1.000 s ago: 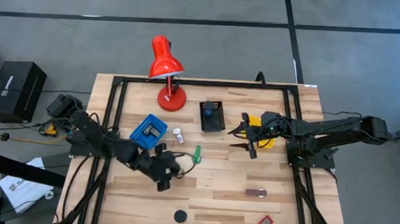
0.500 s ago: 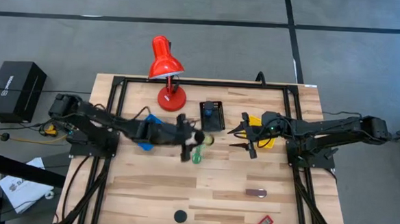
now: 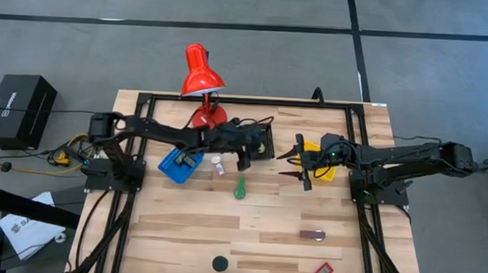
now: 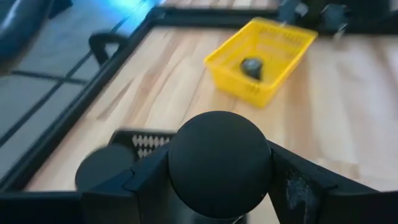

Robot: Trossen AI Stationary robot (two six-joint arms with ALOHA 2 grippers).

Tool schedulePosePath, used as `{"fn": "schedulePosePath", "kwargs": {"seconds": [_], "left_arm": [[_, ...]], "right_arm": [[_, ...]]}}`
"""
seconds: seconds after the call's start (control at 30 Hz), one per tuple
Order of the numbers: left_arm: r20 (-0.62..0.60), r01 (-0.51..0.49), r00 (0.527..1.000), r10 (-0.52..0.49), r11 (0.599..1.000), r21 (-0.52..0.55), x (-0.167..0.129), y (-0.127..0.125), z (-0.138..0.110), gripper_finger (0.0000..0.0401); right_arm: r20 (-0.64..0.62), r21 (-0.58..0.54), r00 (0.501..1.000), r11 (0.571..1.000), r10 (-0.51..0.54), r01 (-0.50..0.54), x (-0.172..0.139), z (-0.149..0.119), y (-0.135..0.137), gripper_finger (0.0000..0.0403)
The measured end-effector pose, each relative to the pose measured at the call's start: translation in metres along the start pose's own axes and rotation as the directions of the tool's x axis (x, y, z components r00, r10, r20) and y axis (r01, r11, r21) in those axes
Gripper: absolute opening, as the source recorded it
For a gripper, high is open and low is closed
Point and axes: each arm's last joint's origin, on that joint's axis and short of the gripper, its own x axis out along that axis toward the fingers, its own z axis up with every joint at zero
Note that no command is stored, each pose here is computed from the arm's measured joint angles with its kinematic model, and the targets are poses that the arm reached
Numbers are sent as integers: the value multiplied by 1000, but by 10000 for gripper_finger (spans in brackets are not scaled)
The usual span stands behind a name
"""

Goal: Pick & Place Office items
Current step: Put the top yellow hourglass into the black basket

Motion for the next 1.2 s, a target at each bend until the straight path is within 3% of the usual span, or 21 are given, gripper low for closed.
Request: {"fn": "schedulePosePath", "kwargs": {"seconds": [0.17, 0.3, 0.63, 0.9, 1.2], "left_arm": [[-49, -37, 998, 35, 999, -34, 13, 13, -13, 205], [-72, -58, 996, 55, 997, -41, 19, 21, -19, 218], [-101, -47, 994, 42, 998, -45, 34, 23, -34, 208], [-103, -56, 993, 51, 998, -43, 36, 28, -36, 263], [-103, -55, 993, 51, 998, -43, 36, 27, -35, 272]], "right_arm": [[-6, 3, 1000, 1000, -3, 3, 0, -1, -1, 221], [-5, 2, 1000, 1000, -3, 3, 0, -1, -1, 221], [-4, 2, 1000, 1000, -4, 4, 0, -1, -1, 221], [-2, 2, 1000, 1000, -4, 4, 0, 0, -1, 221], [-3, 4, 1000, 1000, -1, 1, 0, 0, 0, 221]]}}
